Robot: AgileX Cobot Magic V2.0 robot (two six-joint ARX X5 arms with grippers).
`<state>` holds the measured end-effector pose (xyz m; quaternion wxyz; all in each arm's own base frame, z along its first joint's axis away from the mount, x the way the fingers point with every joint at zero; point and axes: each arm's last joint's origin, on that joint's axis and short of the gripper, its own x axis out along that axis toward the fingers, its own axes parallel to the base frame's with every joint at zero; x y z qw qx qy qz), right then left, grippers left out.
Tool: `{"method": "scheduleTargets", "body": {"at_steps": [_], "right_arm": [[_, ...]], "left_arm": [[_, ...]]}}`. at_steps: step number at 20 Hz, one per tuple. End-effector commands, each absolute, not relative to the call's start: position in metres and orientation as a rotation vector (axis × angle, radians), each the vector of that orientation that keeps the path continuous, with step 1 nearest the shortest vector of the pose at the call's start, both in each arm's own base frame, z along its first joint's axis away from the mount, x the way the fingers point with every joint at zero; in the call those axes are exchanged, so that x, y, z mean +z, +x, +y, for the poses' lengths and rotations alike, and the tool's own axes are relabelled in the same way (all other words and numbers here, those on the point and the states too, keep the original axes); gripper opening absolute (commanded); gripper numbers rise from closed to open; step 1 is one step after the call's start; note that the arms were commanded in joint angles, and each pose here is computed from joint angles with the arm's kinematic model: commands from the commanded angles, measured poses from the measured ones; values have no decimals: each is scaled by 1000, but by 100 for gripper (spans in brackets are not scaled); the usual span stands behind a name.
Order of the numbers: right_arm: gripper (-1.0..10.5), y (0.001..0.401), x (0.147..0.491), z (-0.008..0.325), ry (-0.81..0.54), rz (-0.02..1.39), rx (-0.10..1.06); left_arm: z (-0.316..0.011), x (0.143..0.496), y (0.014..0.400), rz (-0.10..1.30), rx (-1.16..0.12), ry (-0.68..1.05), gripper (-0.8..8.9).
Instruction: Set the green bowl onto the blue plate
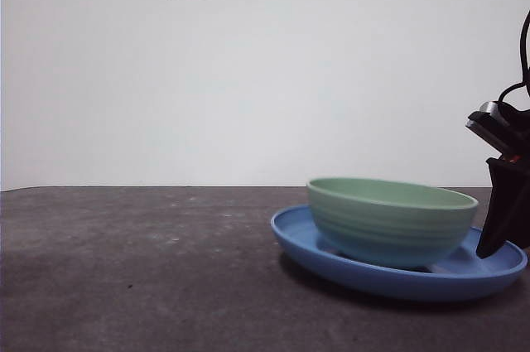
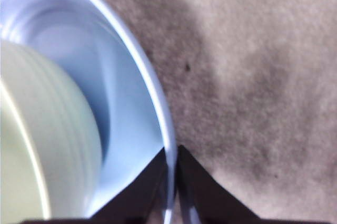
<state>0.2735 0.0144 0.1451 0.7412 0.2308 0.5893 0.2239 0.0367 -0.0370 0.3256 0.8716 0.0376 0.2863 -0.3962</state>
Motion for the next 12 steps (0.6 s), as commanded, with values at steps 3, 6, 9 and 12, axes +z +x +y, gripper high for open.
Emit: {"method": "scheduleTargets", "body": {"at_steps": [3, 6, 9, 12], "right_arm": [[10, 280, 150, 15, 522, 1294, 485], [10, 285, 163, 17, 534, 1302, 474], [10, 293, 182, 27, 504, 1322, 481], [10, 299, 199, 45, 442, 1324, 478]], "left_arm": [[-38, 327, 37, 588, -841, 83, 562], [-38, 327, 37, 588, -841, 83, 562], [-38, 327, 37, 587, -841, 82, 562], [-38, 327, 37, 586, -841, 82, 562]]}}
